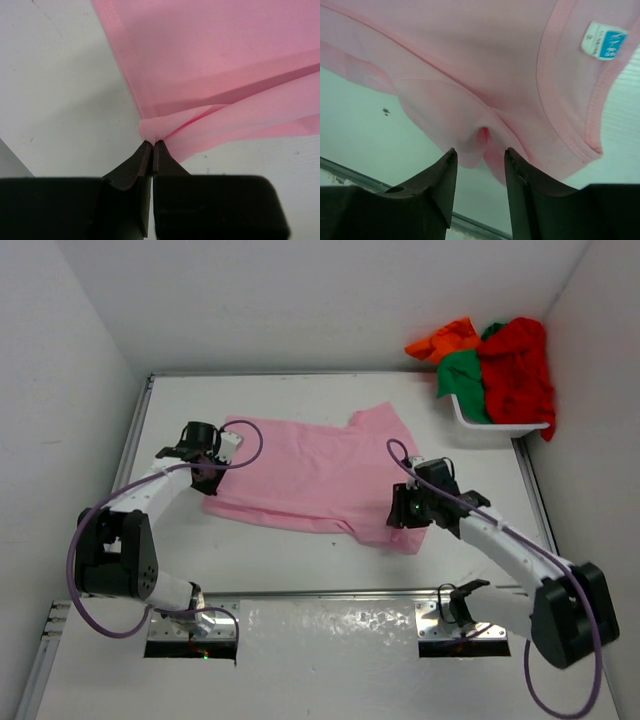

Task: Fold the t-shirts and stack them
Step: Flatten out the tshirt

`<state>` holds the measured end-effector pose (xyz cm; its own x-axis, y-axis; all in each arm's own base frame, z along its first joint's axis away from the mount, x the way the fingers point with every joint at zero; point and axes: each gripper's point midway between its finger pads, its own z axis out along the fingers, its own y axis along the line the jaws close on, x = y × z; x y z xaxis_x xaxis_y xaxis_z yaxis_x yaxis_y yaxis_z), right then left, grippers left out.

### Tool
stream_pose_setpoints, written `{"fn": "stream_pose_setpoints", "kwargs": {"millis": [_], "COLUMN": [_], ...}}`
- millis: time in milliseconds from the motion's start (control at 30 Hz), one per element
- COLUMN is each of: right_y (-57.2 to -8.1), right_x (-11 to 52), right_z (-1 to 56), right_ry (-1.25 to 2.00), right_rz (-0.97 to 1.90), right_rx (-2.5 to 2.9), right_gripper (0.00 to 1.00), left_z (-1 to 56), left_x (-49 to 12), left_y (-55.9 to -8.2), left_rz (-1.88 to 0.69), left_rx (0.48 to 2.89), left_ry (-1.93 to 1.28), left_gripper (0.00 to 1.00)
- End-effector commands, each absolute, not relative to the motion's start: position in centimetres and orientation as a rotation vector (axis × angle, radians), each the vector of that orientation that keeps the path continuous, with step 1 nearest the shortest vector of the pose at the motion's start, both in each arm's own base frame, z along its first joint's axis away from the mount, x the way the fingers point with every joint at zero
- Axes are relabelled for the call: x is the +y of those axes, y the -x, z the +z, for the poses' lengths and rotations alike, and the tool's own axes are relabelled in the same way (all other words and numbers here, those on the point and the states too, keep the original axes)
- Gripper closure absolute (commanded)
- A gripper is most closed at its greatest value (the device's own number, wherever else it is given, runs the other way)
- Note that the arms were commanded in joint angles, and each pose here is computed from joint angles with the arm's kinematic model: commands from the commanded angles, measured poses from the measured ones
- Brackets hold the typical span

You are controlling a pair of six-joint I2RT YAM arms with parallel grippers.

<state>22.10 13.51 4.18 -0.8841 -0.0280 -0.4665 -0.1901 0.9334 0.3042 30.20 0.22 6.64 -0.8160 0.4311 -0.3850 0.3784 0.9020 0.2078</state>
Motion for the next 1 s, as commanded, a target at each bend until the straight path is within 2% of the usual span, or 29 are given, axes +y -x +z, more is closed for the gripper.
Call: {"fn": "stream_pose_setpoints", "kwargs": {"millis": [0, 67, 100, 233, 367, 533, 667, 800, 967], "right_y": [-23.8, -23.2, -22.5, -19.6, -17.7, -18.2, -18.3, -19.3, -21.8], "right_x": [12.7, 12.4, 12.3, 13.8, 14.8, 14.2, 13.7, 12.8, 12.3], "right_z": [9.5, 10.4, 9.7, 6.5, 3.8, 3.1, 1.8, 1.5, 2.2], "right_ry": [0.054, -0.025, -0.055, -0.191, -0.298, -0.314, -0.355, -0.368, -0.37], "right_rz": [0.436, 0.451, 0.462, 0.632, 0.729, 0.651, 0.61, 0.536, 0.494], "right_rx": [2.451, 2.423, 2.443, 2.54, 2.612, 2.646, 2.651, 2.629, 2.58], "right_gripper": [0.63, 0.7, 0.77, 0.89, 0.89, 0.87, 0.82, 0.77, 0.75], "left_z": [7.7, 7.6, 7.5, 7.3, 7.4, 7.2, 7.1, 7.1, 7.1], "left_x": [0.2, 0.2, 0.3, 0.4, 0.2, 0.2, 0.2, 0.3, 0.3], "left_y": [-31.4, -31.4, -31.4, -31.3, -31.3, -30.9, -30.9, -30.9, -30.9], "left_rz": [0.159, 0.156, 0.159, 0.168, 0.151, 0.15, 0.15, 0.161, 0.156], "left_rx": [2.596, 2.599, 2.604, 2.621, 2.615, 2.612, 2.611, 2.612, 2.613], "left_ry": [-0.561, -0.56, -0.561, -0.557, -0.543, -0.545, -0.544, -0.544, -0.543], "left_gripper": [1.0, 1.0, 1.0, 1.0, 1.0, 1.0, 1.0, 1.0, 1.0]}}
